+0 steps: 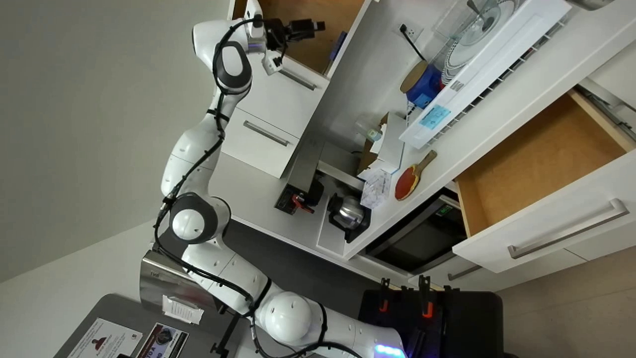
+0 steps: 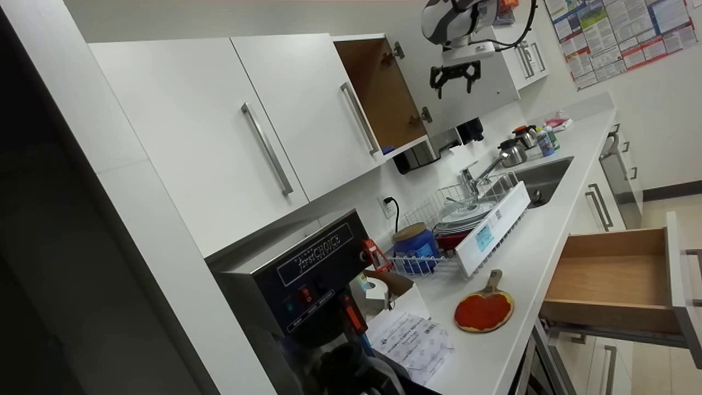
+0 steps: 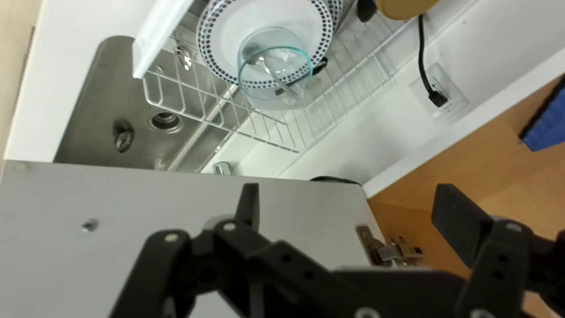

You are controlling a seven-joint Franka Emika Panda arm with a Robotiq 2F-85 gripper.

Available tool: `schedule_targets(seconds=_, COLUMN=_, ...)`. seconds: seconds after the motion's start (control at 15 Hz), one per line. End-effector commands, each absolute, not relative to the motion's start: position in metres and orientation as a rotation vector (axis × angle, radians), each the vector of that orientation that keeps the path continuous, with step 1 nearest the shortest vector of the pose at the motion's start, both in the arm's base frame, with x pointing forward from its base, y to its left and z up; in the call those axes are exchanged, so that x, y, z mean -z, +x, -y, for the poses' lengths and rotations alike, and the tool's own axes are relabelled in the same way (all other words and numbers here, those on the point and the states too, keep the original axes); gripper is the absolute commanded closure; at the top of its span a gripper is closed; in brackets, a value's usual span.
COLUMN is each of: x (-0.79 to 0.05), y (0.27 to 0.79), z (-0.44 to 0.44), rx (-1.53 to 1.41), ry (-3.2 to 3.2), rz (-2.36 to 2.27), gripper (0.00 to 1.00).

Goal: Remove the blue object from the drawer, put it on the bottom shelf of the open cabinet, and then close the cabinet

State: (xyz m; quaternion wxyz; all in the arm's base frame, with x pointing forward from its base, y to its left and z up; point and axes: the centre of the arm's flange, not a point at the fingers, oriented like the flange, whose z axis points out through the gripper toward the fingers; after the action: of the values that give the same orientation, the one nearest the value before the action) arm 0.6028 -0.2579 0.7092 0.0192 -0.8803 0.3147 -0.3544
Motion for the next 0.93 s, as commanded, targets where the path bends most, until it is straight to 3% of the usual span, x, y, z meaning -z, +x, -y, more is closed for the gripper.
schedule_targets(seconds=0.0, x=-0.696, y=0.560, z=0.285, rx=1.019, ry=-2.737, rz=-1.107, gripper=0.00)
schedule_targets(seconds=0.33, x=-0.691, y=0.529, z=0.324, rx=0.961, ry=-2.729, rz=-1.190, gripper=0.00)
schedule_targets(seconds=0.4, x=-0.688, y=0.548, z=0.330, rx=1.011, ry=-2.732, rz=-1.193, gripper=0.00)
schedule_targets(seconds=0.87, x=-0.698, y=0.541, z=0.344, rx=0.964, ry=-2.738, rz=-1.261, gripper=0.00)
